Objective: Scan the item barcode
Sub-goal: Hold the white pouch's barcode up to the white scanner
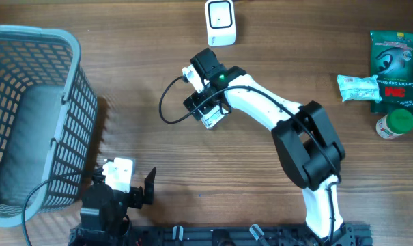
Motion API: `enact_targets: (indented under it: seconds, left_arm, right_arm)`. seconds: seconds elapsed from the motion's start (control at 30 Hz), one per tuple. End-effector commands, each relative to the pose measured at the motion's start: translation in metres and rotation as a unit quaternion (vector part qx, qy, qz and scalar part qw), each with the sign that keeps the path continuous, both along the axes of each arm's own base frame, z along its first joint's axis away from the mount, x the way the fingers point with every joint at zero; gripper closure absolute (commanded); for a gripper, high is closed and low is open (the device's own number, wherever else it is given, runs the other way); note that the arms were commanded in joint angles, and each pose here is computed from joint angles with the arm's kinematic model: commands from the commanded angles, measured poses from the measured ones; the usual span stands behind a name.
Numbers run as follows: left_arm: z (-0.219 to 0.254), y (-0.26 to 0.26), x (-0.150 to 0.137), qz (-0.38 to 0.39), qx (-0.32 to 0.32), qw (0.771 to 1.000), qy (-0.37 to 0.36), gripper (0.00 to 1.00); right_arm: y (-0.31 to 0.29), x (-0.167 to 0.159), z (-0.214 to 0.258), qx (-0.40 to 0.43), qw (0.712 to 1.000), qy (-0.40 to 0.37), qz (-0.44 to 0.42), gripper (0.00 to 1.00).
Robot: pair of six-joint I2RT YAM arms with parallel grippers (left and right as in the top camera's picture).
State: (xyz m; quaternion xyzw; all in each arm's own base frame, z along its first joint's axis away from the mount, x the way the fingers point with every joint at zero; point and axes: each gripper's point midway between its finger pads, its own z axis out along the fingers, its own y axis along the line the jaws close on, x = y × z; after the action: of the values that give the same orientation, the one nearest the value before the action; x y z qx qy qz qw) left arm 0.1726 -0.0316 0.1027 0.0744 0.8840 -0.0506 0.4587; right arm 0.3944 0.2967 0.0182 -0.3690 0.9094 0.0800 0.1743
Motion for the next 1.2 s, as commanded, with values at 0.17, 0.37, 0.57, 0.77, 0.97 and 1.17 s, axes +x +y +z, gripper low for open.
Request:
enact_targets:
  seconds: [0.17,0.37,0.57,0.77,0.97,1.17]
  left_arm:
    - [0.001,-0.001,0.000,-0.008,0.004,1.000,-0.004,0.00]
    - [0.001,-0.001,0.000,-0.008,0.004,1.000,-0.004,0.00]
    - [0.001,-0.001,0.000,-0.008,0.004,1.000,-0.004,0.00]
    - [0.001,-0.001,0.000,-0.008,0.004,1.000,-0.004,0.00]
    - [0.001,-0.001,0.000,-0.008,0.004,1.000,-0.004,0.00]
    - [0.001,-0.001,0.000,-0.008,0.004,1.000,-0.004,0.00]
  right_arm:
    - [0.009,-0.001,-0.052,0.006,0.998,0.043,-0.040,0.11]
    - [0.001,-0.013,-0.041,-0.016,0.996,0.079,-0.049,0.00]
    - [-0.015,-0.010,-0.046,-0.049,0.992,0.071,-0.091,0.04]
    - [-0.026,-0.030,-0.047,-0.072,0.987,0.110,-0.096,0.37]
    - [0.018,-0.040,0.032,0.079,0.981,0.166,-0.057,0.40]
    - [0.040,-0.067,0.114,0.350,0.883,0.307,0.053,0.49]
